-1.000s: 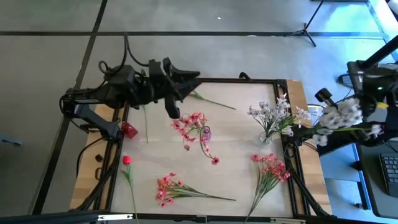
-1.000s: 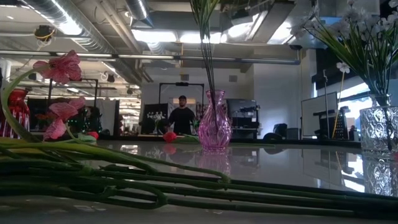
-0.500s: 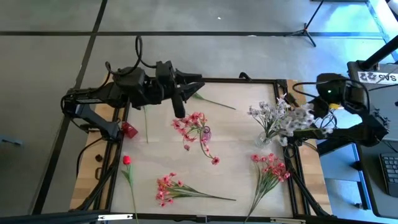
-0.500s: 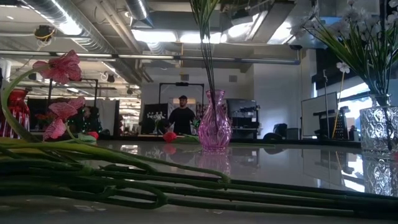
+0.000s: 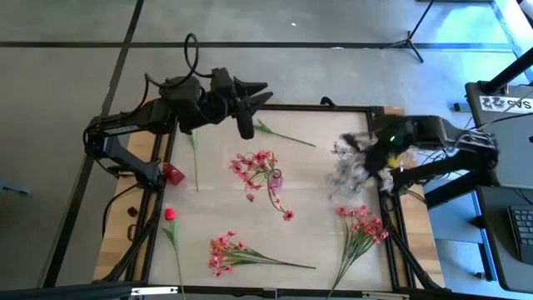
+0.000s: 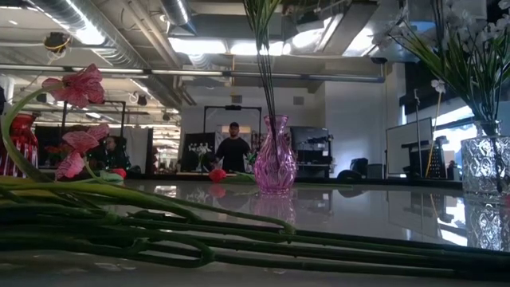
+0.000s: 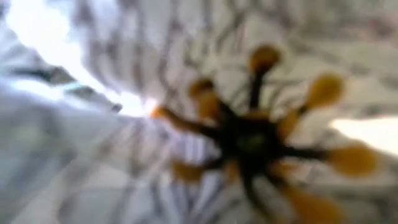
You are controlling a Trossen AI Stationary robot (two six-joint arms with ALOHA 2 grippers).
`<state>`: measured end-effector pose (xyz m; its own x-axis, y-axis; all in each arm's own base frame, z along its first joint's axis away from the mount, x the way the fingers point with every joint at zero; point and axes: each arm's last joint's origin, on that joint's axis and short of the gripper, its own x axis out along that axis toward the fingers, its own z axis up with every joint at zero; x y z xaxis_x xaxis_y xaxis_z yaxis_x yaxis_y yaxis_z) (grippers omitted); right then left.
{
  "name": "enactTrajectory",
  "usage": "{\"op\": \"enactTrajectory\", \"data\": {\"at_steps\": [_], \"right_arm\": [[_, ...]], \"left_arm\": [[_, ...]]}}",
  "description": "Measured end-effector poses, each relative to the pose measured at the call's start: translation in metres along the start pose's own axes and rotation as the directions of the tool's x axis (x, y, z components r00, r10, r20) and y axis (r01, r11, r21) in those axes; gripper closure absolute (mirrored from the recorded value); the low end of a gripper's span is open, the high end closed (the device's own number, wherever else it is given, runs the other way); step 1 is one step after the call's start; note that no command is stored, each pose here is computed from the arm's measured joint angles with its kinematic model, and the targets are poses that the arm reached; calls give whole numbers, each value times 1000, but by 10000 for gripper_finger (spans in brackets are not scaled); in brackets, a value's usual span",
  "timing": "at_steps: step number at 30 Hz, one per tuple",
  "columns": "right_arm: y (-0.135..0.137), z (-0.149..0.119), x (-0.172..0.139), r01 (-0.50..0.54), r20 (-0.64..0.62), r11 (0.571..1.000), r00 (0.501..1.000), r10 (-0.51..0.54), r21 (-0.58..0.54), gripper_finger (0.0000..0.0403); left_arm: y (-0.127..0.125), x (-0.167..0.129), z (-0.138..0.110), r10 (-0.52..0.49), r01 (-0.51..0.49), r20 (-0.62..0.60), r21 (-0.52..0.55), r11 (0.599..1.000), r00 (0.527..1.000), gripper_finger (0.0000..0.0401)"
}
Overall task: Sort flowers into vase by color
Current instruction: Put the white flowers into the transparent vase
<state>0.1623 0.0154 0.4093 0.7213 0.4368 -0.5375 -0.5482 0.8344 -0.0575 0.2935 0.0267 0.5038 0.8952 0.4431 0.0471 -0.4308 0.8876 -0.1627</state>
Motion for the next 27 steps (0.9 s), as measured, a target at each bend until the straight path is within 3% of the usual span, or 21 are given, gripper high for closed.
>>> {"op": "enactTrajectory", "data": {"at_steps": [5, 9, 14, 19, 27], "right_arm": [[2, 12, 6, -1, -133, 998, 991, 9, 57, 395], [3, 14, 11, 14, -146, 994, 989, 3, 112, 396], [15, 18, -7, 183, -89, 971, 981, -171, 152, 396], [33, -3, -33, 277, -31, 936, 960, -277, 218, 396], [42, -35, 1, 250, -52, 947, 968, -244, 203, 396]], "left_arm": [[10, 3, -4, 40, -39, -45, 22, 999, 998, 263], [14, 5, -6, 46, -43, -74, 35, 998, 996, 263], [3, 1, -8, -53, 60, -92, 72, 996, 994, 263], [-16, -7, -10, -115, 123, -92, 92, 988, 989, 263], [-28, -14, -11, -107, 115, -83, 95, 989, 991, 263]]}}
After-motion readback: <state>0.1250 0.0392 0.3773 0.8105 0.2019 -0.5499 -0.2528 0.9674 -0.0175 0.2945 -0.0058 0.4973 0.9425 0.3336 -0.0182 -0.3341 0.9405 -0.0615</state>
